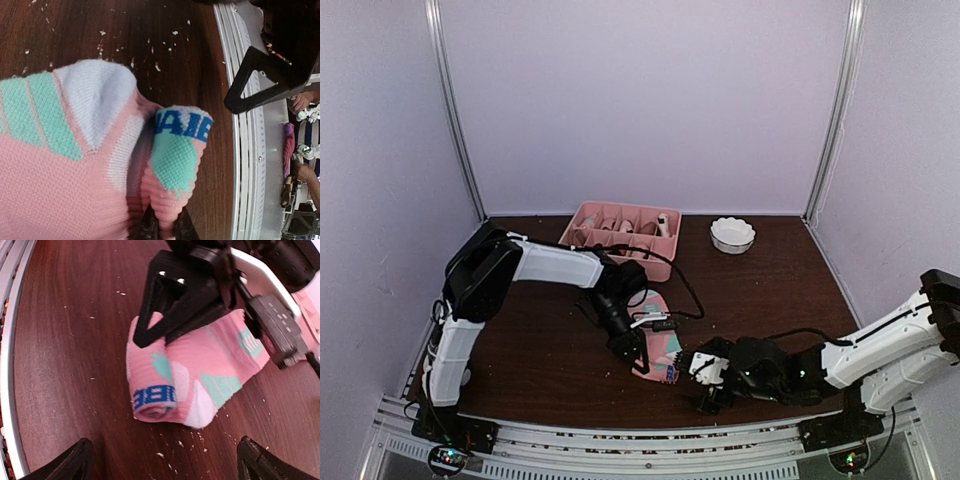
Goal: Roll the socks
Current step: Roll the sock at the center of the board.
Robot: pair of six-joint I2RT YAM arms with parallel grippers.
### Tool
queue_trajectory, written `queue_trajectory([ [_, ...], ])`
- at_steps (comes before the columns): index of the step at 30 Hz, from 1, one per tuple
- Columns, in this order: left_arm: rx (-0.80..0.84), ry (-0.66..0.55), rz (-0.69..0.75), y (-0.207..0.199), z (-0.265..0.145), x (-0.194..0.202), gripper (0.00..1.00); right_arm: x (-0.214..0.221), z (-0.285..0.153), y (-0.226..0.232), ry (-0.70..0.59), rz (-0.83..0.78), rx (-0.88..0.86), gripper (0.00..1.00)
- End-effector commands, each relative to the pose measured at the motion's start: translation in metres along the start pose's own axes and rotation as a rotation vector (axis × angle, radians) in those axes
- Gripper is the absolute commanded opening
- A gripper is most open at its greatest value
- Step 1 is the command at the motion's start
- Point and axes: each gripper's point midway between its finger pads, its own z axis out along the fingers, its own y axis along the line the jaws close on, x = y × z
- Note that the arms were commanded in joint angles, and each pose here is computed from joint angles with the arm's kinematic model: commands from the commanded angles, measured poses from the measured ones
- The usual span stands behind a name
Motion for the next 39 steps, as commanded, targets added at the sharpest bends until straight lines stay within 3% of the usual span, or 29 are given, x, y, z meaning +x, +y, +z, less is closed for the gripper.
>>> queue_trajectory([
  [1, 0.0, 0.167, -0.19, 0.019, 0.024, 0.051, 0.0, -0.015, 0.011, 0.005, 0.044, -0.174, 0.043, 1.0],
  [6, 0.013, 0.193, -0.22, 0.02, 0.029, 0.06, 0.0, -0.024, 0.029, 0.018, 0.07, -0.236, -0.007, 0.89],
  [9, 0.027, 0.184, -0.225, 0.018, 0.03, 0.059, 0.0, -0.024, 0.035, 0.019, 0.087, -0.232, -0.007, 0.76],
  [13, 0.012, 0.188, -0.211, 0.02, 0.028, 0.059, 0.0, -0.026, 0.024, -0.012, 0.075, -0.067, 0.123, 0.7],
  [14, 0.012, 0.182, -0.208, 0.02, 0.028, 0.058, 0.0, -0.028, 0.016, -0.022, 0.042, -0.001, 0.159, 0.72],
  [15, 0.01, 0.175, -0.205, 0.02, 0.026, 0.056, 0.0, -0.026, 0.007, -0.031, 0.017, 0.057, 0.192, 0.96],
  [16, 0.011, 0.172, -0.205, 0.019, 0.026, 0.056, 0.0, -0.027, -0.003, -0.042, -0.019, 0.145, 0.229, 1.0],
  [19, 0.01, 0.169, -0.201, 0.02, 0.025, 0.054, 0.0, -0.014, -0.02, -0.081, -0.037, 0.457, 0.336, 1.0],
  [21, 0.011, 0.171, -0.201, 0.02, 0.026, 0.055, 0.0, 0.001, -0.025, -0.098, 0.028, 0.528, 0.417, 1.0],
  [23, 0.013, 0.174, -0.206, 0.02, 0.027, 0.057, 0.0, 0.006, -0.023, -0.087, 0.011, 0.549, 0.332, 1.0],
  [26, 0.002, 0.182, -0.207, 0.022, 0.026, 0.058, 0.0, 0.007, -0.026, -0.07, -0.052, 0.54, 0.22, 0.99],
  [29, -0.015, 0.191, -0.213, 0.025, 0.026, 0.06, 0.0, 0.008, -0.024, -0.067, -0.02, 0.449, 0.205, 0.76],
  [30, -0.019, 0.194, -0.215, 0.026, 0.026, 0.06, 0.0, 0.005, -0.023, -0.061, -0.007, 0.426, 0.17, 0.73],
  [39, -0.02, 0.21, -0.228, 0.03, 0.026, 0.059, 0.0, -0.041, -0.009, 0.007, -0.035, -0.044, -0.036, 0.55],
])
